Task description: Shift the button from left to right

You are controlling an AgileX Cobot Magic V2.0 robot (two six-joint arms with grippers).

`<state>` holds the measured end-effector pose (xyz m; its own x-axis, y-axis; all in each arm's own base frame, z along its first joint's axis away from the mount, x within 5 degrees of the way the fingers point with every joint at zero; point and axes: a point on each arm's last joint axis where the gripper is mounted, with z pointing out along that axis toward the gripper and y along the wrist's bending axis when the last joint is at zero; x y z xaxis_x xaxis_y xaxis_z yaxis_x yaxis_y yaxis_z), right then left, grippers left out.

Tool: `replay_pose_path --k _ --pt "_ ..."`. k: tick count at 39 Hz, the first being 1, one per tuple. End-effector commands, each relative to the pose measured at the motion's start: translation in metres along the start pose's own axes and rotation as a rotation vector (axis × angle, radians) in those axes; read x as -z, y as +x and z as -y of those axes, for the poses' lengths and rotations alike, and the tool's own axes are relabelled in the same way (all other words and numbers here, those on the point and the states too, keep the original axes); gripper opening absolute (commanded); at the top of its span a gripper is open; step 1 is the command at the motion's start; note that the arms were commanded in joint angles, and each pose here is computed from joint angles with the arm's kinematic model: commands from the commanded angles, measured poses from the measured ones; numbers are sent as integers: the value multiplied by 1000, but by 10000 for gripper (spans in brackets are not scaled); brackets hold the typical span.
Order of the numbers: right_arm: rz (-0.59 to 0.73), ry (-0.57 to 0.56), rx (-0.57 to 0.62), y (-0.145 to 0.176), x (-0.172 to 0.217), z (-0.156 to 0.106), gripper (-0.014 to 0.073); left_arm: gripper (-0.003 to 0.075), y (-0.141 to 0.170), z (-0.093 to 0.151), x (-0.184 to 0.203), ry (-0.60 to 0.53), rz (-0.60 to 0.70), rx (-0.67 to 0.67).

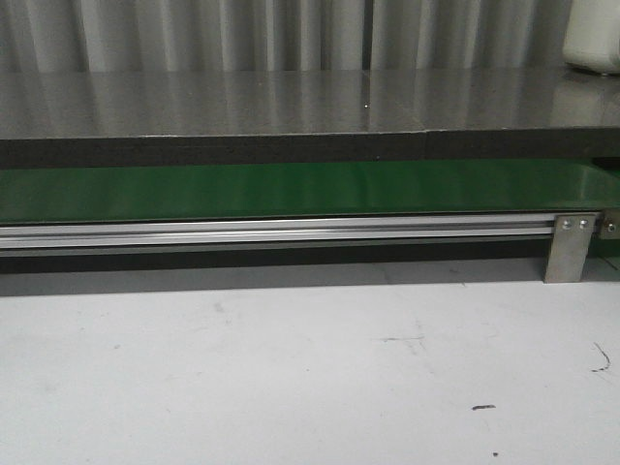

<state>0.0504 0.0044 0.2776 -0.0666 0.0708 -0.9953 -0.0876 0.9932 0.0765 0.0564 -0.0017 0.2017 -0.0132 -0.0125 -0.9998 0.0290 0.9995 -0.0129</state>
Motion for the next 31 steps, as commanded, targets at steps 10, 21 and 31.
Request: replay_pose_path --k 10,21,31 --pt "104 -9 6 -16 1 -1 -66 -21 1 0 0 -2 67 19" --pt "146 -25 27 16 -5 0 -66 -21 1 0 0 -2 67 19" --pt "79 -22 16 76 -9 4 -66 -21 1 0 0 -2 67 19"
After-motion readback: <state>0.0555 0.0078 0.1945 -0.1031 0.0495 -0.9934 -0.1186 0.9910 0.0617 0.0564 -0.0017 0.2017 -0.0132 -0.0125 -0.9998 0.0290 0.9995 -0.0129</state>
